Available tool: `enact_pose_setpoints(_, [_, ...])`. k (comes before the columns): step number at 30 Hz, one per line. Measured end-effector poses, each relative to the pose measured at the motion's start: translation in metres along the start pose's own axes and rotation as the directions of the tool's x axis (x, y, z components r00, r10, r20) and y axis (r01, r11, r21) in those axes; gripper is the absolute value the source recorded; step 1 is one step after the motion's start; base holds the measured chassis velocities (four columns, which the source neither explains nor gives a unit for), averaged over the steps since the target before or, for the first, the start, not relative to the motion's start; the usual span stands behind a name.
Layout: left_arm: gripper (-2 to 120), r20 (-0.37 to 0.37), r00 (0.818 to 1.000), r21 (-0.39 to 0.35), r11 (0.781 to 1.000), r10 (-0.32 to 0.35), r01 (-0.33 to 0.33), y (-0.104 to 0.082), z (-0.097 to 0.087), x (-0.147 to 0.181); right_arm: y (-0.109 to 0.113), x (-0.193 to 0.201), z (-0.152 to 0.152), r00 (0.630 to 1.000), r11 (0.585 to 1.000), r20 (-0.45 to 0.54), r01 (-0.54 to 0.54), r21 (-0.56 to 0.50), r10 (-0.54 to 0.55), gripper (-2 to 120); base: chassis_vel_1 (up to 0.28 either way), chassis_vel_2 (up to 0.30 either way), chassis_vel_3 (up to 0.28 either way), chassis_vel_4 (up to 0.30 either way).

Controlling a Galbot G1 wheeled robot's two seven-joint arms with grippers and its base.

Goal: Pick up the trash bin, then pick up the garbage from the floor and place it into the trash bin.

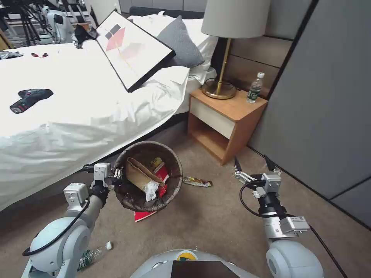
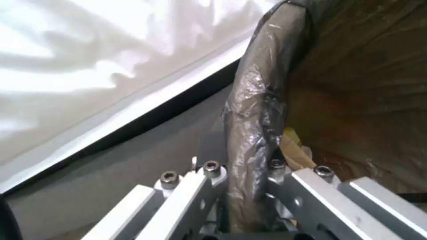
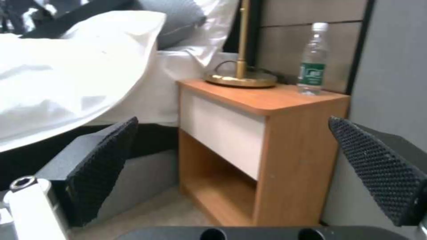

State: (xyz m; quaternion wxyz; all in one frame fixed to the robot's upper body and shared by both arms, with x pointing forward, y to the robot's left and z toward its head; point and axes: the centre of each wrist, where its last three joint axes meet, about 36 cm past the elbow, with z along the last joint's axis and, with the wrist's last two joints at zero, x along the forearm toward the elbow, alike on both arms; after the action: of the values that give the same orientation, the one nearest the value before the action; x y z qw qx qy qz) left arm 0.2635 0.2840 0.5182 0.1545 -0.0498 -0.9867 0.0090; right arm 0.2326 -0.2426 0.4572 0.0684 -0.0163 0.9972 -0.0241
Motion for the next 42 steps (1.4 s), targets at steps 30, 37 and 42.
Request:
enact_pose_setpoints(30, [2, 0.011, 1.000, -0.001, 1.000, 0.002, -0.002, 0.000, 0.000, 0.000, -0.026, -0.030, 0.004, 0.960, 0.986, -0.228, 0.165, -0.005, -0.162, 100, 0.012, 0.012, 0.013, 0.011])
enact_pose_setpoints(37, [2, 0.014, 1.000, -0.002, 1.000, 0.004, -0.004, -0.001, -0.001, 0.001, -0.033, -0.057, 0.027, 0.933, 0.973, -0.288, 0.229, 0.015, -0.215, 100, 0.000, 0.000, 0.000, 0.000])
enact_pose_setpoints(42, [2, 0.014, 1.000, -0.003, 1.000, 0.005, -0.005, -0.001, -0.001, 0.002, -0.041, -0.077, 0.050, 0.895, 0.955, -0.353, 0.298, 0.019, -0.272, 100, 0.000, 0.000, 0.000, 0.000])
